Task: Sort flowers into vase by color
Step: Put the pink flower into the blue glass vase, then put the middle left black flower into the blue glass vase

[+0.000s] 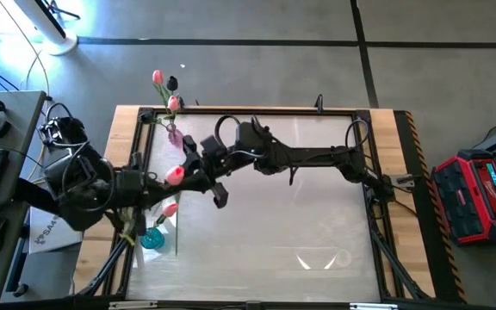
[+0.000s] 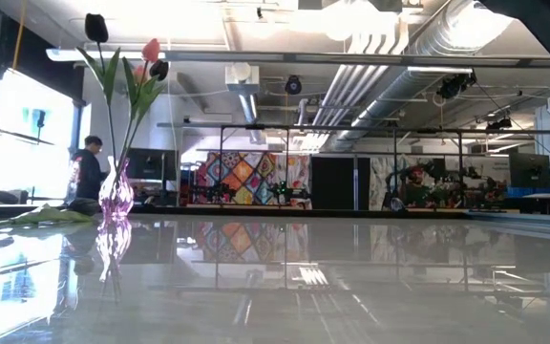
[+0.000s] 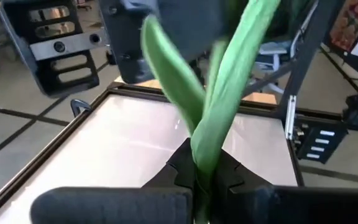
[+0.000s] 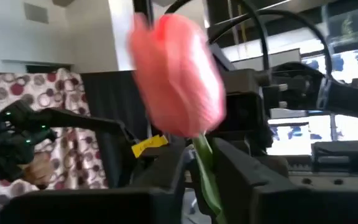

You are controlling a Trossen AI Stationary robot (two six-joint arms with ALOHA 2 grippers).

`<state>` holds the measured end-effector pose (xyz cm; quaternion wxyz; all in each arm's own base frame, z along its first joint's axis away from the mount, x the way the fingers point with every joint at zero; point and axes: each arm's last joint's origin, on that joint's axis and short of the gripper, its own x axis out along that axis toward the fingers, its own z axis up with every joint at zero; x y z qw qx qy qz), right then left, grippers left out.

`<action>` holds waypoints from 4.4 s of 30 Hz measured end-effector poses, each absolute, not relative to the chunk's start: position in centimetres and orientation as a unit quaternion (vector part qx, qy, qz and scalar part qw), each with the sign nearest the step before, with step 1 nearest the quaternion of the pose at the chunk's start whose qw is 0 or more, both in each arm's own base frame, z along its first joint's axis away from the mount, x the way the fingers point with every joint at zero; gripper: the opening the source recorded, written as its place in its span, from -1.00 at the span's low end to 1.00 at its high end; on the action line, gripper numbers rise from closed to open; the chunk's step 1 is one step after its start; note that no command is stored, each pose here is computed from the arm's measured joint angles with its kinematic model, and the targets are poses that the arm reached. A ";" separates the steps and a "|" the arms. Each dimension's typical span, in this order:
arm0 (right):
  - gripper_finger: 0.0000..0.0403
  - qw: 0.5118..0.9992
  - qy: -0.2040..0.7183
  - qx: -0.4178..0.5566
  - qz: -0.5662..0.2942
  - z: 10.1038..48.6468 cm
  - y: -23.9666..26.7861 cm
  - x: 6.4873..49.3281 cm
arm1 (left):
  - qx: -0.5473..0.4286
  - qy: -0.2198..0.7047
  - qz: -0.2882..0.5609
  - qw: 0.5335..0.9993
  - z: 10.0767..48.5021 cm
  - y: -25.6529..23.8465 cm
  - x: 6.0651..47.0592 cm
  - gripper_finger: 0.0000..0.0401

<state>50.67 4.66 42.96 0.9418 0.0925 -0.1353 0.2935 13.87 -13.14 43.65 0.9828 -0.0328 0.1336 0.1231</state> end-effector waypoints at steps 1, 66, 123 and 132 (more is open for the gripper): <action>-0.58 0.944 -0.139 0.091 0.286 43.0 4.6 50.7 | -0.029 0.134 0.119 0.983 43.6 -13.2 13.5 -1.00; -0.03 0.974 0.023 0.223 -0.010 41.5 0.3 50.0 | -0.070 0.122 0.025 0.990 27.5 -16.9 4.6 -0.73; -0.91 0.808 0.269 0.501 -0.153 17.7 1.1 48.8 | -0.240 0.188 -0.003 0.952 36.2 -4.6 3.6 -0.12; -0.91 0.814 0.291 0.488 -0.117 17.7 -0.2 48.8 | -0.253 0.142 0.171 0.942 35.3 -3.5 4.6 -0.27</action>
